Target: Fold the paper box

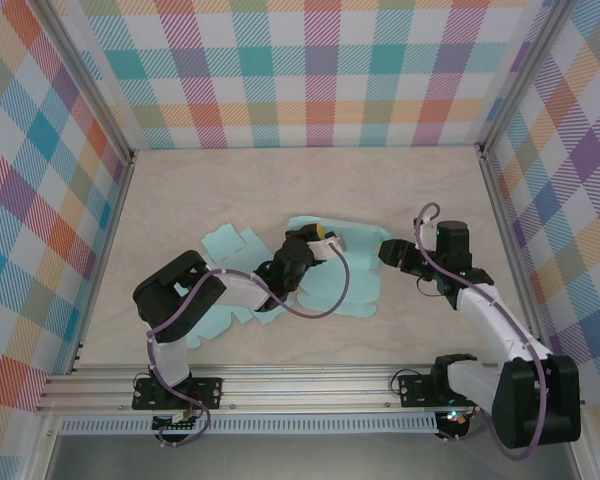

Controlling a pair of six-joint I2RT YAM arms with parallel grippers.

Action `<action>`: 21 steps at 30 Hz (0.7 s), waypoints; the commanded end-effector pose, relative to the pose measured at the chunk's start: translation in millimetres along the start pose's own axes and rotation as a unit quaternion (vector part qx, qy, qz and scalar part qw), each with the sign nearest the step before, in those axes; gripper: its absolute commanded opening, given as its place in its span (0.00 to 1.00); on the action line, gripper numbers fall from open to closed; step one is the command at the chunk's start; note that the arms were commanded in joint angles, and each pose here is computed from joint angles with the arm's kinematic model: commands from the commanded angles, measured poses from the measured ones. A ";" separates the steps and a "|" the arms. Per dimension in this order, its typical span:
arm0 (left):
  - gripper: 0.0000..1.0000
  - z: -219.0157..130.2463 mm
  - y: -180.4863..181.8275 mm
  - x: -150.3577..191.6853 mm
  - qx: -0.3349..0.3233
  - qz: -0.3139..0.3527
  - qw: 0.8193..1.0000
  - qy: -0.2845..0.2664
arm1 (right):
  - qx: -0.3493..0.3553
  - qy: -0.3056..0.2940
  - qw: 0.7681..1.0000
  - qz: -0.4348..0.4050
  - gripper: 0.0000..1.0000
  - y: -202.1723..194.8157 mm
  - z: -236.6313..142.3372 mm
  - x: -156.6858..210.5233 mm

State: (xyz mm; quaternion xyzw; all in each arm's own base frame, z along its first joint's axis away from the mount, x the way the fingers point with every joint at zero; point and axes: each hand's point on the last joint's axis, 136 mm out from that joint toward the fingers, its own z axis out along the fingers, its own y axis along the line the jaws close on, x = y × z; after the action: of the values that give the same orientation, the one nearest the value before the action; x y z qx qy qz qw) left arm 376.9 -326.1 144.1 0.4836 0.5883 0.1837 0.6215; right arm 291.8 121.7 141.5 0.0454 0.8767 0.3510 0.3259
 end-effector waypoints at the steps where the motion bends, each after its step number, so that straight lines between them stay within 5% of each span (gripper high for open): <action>1: 0.00 -13.5 21.6 -18.8 -0.053 0.004 0.998 -0.034 | 0.018 -0.003 1.000 0.023 0.58 -10.2 -8.2 14.4; 6: 0.00 -21.1 16.5 -14.4 -0.060 0.015 0.998 -0.027 | 0.021 -0.036 0.999 0.011 0.58 -17.7 -14.4 17.8; 11: 0.00 -24.8 8.7 -8.0 -0.051 0.024 0.998 -0.018 | 0.042 -0.067 0.996 0.040 0.46 -32.9 -11.1 14.8; 21: 0.00 -23.1 -2.3 -10.7 -0.029 0.026 0.999 -0.036 | 0.109 -0.091 0.989 0.033 0.50 -56.8 -26.3 23.7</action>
State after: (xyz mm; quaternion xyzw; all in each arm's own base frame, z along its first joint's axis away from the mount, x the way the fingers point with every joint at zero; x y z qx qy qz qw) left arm 356.2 -319.0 138.7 0.4924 0.5609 0.2153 0.6298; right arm 267.5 81.4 112.4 0.1305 0.8696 0.2856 0.3811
